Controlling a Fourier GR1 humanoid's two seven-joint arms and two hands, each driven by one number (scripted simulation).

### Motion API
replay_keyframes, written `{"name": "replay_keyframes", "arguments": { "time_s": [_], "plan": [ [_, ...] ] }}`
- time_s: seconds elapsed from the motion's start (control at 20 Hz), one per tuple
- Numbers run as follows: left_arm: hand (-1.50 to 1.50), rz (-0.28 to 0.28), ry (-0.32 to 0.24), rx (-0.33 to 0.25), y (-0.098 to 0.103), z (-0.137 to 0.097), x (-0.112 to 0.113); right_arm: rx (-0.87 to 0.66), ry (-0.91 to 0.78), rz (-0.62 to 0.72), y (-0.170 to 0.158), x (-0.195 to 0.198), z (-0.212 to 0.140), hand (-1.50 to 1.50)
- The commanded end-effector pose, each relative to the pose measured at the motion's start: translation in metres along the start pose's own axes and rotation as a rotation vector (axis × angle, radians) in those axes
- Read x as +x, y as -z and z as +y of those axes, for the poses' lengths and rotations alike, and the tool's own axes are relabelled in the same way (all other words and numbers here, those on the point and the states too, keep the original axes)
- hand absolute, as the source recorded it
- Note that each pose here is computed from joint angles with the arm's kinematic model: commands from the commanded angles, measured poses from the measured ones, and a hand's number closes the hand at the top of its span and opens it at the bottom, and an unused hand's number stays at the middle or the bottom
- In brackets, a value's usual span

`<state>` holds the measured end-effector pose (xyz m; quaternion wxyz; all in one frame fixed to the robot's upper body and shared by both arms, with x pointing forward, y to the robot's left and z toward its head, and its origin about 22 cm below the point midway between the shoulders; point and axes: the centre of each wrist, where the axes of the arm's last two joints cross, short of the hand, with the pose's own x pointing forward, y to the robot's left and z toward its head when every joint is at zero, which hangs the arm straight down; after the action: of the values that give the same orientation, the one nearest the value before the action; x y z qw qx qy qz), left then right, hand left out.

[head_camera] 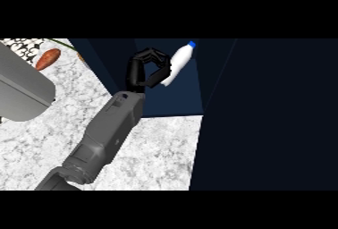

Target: Pick up the bottled water, place it into the cabinet and close the cabinet

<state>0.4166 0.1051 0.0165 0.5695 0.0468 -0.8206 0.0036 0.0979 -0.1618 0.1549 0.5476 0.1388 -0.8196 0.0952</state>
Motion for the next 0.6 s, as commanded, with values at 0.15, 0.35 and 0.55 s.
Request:
{"name": "replay_keyframes", "arguments": {
  "time_s": [0.15, 0.35, 0.55],
  "plan": [
    [1.50, 0.029, -0.212, -0.100, -0.023, 0.000, -0.002, -0.026, -0.029, -0.028, -0.003, 0.014, -0.006, -1.50],
    [1.50, 0.054, -0.308, -0.180, -0.025, -0.002, 0.008, -0.022, -0.064, -0.021, -0.015, 0.027, -0.006, -1.50],
    [1.50, 0.048, -0.372, -0.163, -0.055, 0.006, 0.018, -0.044, -0.062, -0.025, -0.009, 0.017, -0.002, -1.50]
  ]
}}
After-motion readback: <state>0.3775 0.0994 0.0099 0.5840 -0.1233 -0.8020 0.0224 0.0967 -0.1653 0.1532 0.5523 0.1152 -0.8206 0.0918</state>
